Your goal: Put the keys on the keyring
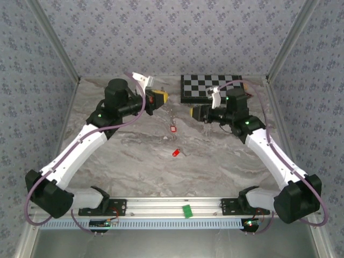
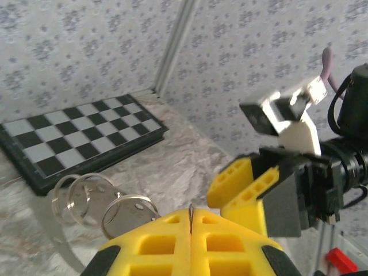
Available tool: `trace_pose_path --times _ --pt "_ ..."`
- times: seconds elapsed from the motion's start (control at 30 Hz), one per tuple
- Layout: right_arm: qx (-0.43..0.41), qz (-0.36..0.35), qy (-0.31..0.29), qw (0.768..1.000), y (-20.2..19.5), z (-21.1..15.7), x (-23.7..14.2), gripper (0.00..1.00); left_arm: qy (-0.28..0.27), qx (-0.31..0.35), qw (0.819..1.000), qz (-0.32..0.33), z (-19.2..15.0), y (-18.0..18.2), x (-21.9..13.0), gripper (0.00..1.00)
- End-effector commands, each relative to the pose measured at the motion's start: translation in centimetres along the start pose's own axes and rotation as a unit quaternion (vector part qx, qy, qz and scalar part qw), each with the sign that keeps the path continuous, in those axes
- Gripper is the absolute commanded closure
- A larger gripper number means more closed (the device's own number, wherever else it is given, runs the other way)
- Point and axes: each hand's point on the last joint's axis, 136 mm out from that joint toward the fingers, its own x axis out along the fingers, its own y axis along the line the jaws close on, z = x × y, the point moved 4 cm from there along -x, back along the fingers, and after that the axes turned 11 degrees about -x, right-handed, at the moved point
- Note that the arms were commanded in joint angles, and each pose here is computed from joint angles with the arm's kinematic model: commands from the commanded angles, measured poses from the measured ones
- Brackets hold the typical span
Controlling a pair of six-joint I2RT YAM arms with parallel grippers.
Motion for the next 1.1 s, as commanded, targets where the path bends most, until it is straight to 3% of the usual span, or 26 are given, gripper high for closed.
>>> trace_pose_path --times 0.0,0.27,0.57,0.73,1.07 --pt "0.008 -0.057 0.091 0.994 -1.6 -5.4 0.7 0.61 -0.040 0.036 0.998 0.038 1.2 -0.3 -2.6 1.00" --pt "0.040 -0.126 0.180 0.975 -2.1 -11.7 4.7 0.60 -0.060 0.036 0.993 0.091 -0.6 0.8 -5.6 1.00" --pt "0.062 -0.191 0.338 0.919 -1.8 -15.6 9.1 0.60 -0.080 0.025 0.991 0.106 -1.3 1.1 -7.2 1.00" --pt "0.065 -0.197 0.365 0.908 -1.4 -15.4 11.3 0.68 -0.078 0.028 0.991 0.109 -1.5 0.9 -7.8 1.00" --pt "0.071 -0.212 0.413 0.883 -2.0 -16.6 13.2 0.69 -0.080 0.037 0.989 0.116 -2.5 1.6 -8.3 1.00"
